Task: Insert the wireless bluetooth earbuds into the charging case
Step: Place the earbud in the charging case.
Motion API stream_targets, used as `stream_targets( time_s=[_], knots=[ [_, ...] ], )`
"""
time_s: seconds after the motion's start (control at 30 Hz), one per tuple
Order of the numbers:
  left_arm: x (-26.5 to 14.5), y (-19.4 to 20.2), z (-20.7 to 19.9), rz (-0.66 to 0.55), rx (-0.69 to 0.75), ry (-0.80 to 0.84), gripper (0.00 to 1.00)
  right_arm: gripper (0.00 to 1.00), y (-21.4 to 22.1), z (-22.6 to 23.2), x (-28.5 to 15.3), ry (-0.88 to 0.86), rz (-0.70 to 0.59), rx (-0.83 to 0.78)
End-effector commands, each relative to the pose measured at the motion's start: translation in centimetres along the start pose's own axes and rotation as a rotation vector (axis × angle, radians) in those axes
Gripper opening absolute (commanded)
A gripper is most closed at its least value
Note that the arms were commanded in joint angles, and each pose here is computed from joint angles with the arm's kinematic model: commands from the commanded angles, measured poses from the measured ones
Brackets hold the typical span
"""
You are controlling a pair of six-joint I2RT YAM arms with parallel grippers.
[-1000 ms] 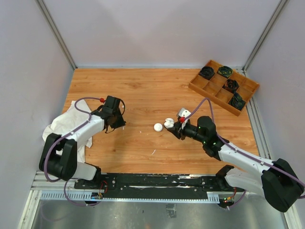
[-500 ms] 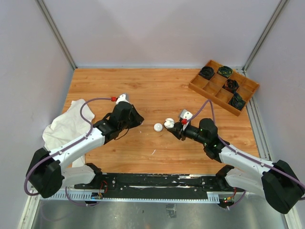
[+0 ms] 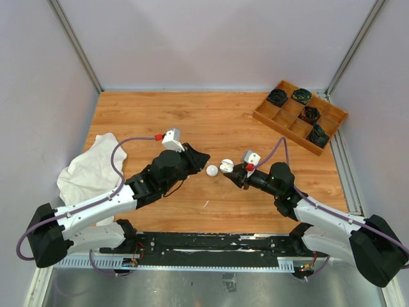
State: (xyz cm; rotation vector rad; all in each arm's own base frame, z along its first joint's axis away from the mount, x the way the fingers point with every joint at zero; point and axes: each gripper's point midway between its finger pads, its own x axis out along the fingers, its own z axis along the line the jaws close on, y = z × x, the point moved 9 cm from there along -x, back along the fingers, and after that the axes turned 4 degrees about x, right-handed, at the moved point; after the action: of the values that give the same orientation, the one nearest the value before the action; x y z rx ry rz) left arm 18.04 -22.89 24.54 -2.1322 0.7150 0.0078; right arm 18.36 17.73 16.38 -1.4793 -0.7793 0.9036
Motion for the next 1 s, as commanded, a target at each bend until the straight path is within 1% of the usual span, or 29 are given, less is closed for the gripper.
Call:
stream_targets(
  time_s=[0.0, 0.17, 0.37, 0.67, 0.97],
  knots=[
    [-0.2, -0.1, -1.8, -0.105, -0.034, 0.068, 0.17, 0.05, -0.8, -0.2, -0.2, -0.008, -0.069, -0.054],
    [-0.6, 0.5, -3.3, -0.141, 0.013, 0.091, 0.17, 0.05, -0.9, -0.2, -0.3, 0.006, -0.072, -0.055],
    [-0.5, 1.8, -4.4, -0.158, 0.026, 0.134, 0.17, 0.05, -1.1, -0.2, -0.5, 0.013, -0.085, -0.052],
    [0.5, 3.2, -5.0, -0.173, 0.028, 0.158, 0.17, 0.05, -1.2, -0.1, -0.7, 0.019, -0.096, -0.054],
    [1.2, 4.3, -4.8, -0.167, 0.039, 0.147, 0.17, 0.05, -1.3, -0.1, -0.8, 0.029, -0.104, -0.053]
  ],
)
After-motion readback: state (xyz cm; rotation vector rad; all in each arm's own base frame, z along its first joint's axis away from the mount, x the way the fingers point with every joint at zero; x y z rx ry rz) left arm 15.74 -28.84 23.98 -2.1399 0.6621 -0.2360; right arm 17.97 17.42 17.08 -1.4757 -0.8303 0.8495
